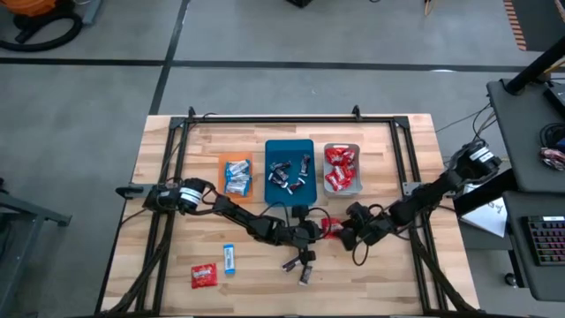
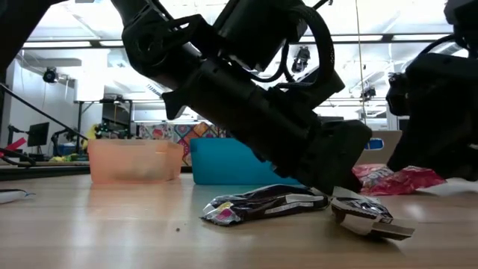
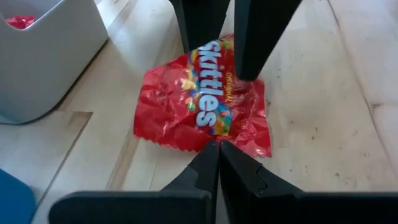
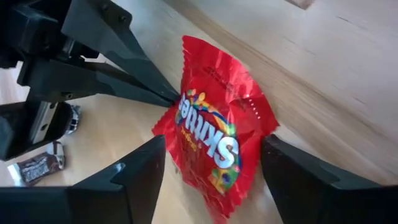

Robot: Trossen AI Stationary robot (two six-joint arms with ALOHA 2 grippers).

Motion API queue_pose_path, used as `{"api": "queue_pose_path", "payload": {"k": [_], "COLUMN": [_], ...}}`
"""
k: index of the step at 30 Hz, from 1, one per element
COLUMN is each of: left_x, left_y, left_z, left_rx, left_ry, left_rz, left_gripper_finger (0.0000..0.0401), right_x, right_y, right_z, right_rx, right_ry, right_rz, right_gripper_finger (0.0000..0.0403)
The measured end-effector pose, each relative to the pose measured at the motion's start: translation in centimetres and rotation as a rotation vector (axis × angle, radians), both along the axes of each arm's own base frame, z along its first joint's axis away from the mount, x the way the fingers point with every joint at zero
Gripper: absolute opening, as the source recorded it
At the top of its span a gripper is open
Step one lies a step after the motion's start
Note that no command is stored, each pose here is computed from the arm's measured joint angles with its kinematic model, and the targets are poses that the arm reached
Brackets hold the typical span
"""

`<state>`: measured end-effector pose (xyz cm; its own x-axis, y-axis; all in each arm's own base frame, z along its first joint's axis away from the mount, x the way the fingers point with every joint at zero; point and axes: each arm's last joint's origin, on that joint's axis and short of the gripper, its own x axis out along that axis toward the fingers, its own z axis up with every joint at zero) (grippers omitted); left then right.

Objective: Sort candy
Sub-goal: Put the red candy into the gray bin

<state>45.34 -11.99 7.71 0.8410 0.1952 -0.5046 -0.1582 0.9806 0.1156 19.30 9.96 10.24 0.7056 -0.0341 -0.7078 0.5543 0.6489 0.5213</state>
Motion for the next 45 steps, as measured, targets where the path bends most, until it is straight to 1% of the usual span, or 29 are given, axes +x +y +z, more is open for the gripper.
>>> {"api": "queue_pose_path", "payload": {"k": [4,7,12,14,15,19,24,29,36,38,40,43,45], "left_x": [0.0,0.0,0.0,-0.1,-0.2,-0.5,-1.2,-1.5,-2.7,-3.3,-4.2,-5.9,-7.0], "left_y": [0.0,0.0,-0.1,-0.3,-0.4,-0.7,-0.8,-0.9,-1.1,-0.8,-0.3,0.6,1.0], "left_z": [-0.4,-0.4,-0.1,0.1,0.2,1.2,3.8,6.5,10.7,11.5,12.3,13.5,14.4], "left_rx": [-0.005,-0.008,-0.010,-0.002,0.004,0.026,0.053,0.092,0.110,0.133,0.172,0.230,0.239], "left_ry": [0.004,0.004,0.007,0.009,0.009,0.035,0.062,0.033,-0.024,-0.014,0.008,0.043,0.052], "left_rz": [0.006,0.008,0.000,-0.014,-0.022,-0.046,-0.062,-0.089,-0.110,-0.084,-0.017,0.077,0.102], "left_gripper_finger": [0.0000,0.0000,0.0000,0.0000,0.0000,0.0000,0.0000,0.0000,0.0000,0.0000,0.0000,0.0000,0.0000], "right_x": [0.6,0.8,0.7,0.7,0.7,0.8,0.8,0.6,0.2,0.1,0.1,0.2,0.3], "right_y": [0.2,0.3,0.3,0.3,0.3,0.2,0.2,0.0,-0.4,-0.5,-0.6,-0.9,-1.3], "right_z": [0.3,0.4,0.5,0.6,0.7,1.1,2.3,4.0,6.2,7.0,8.1,9.8,10.9], "right_rx": [-0.031,-0.027,-0.028,-0.046,-0.061,-0.095,-0.110,-0.145,-0.219,-0.262,-0.299,-0.368,-0.417], "right_ry": [-0.002,-0.008,-0.011,-0.013,-0.019,-0.040,-0.096,-0.169,-0.274,-0.303,-0.344,-0.398,-0.422], "right_rz": [0.030,0.036,0.045,0.058,0.066,0.067,0.080,0.096,0.102,0.113,0.108,0.085,0.062], "right_gripper_finger": [0.0219,0.0179,0.0081,0.0036,0.0024,0.0019,0.0017,0.0015,0.0014,0.0014,0.0014,0.0013,0.0013]}}
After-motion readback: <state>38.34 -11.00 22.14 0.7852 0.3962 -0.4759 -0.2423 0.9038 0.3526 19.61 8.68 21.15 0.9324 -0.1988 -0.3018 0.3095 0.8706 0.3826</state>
